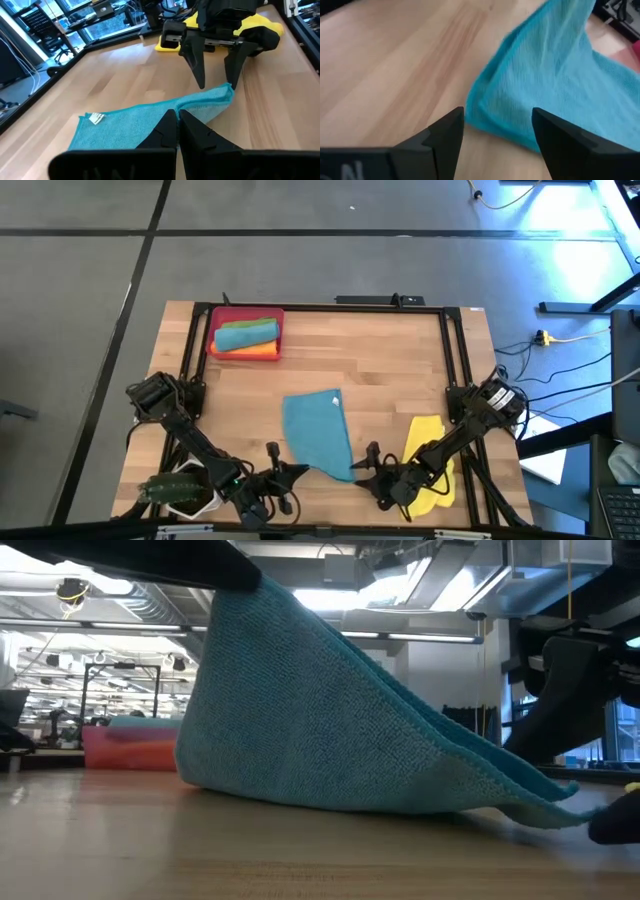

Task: Roll microfiber towels into tight, uniform cylinder then place into a basket
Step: Fold the blue microfiber towel

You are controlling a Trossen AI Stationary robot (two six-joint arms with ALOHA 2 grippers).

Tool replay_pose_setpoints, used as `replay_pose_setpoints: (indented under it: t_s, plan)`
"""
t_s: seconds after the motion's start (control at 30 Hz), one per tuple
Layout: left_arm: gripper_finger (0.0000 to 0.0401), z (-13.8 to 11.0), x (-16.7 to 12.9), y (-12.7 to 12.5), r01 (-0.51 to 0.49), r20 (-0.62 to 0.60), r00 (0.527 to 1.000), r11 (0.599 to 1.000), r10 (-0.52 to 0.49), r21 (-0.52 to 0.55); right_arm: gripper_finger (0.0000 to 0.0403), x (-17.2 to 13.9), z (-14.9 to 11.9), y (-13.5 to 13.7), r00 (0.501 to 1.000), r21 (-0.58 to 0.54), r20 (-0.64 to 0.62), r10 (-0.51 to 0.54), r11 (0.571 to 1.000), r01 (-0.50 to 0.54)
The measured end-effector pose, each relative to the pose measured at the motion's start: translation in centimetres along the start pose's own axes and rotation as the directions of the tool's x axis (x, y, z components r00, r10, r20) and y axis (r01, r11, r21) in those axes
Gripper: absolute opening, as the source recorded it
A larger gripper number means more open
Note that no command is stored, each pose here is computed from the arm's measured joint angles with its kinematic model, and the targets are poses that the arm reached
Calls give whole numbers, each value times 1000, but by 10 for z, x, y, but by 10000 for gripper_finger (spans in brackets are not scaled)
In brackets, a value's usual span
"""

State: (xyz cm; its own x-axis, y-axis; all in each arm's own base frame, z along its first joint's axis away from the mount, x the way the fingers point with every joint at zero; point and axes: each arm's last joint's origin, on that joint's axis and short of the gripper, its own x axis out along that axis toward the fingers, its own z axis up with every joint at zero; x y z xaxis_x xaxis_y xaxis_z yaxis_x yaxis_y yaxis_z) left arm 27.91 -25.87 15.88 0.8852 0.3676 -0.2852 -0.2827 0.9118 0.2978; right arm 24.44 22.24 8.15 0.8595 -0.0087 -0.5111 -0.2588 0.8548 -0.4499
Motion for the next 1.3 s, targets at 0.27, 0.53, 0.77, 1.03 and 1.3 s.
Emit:
replay_pose_setpoints:
  t_s: [0.27,0.53,0.77,1.03,1.3]
  plan:
    - [0,0,0,0,2,-1,1000,1000,-2,1,188,20,7,14,1000,-50,-3,-16,999,16]
    - [0,-1,-1,-1,5,-1,1000,1000,-5,5,148,19,9,14,999,-71,-28,-22,997,20]
    - [0,-1,-1,-1,3,-1,1000,1000,-3,6,146,18,2,13,995,9,-89,-39,999,39]
    - [0,-1,-1,-1,1,-1,1000,1000,-1,7,145,18,2,13,995,1,-88,-43,999,44]
    - [0,-1,-1,-1,1,-2,1000,1000,-1,9,102,18,3,14,995,5,-91,-44,999,45]
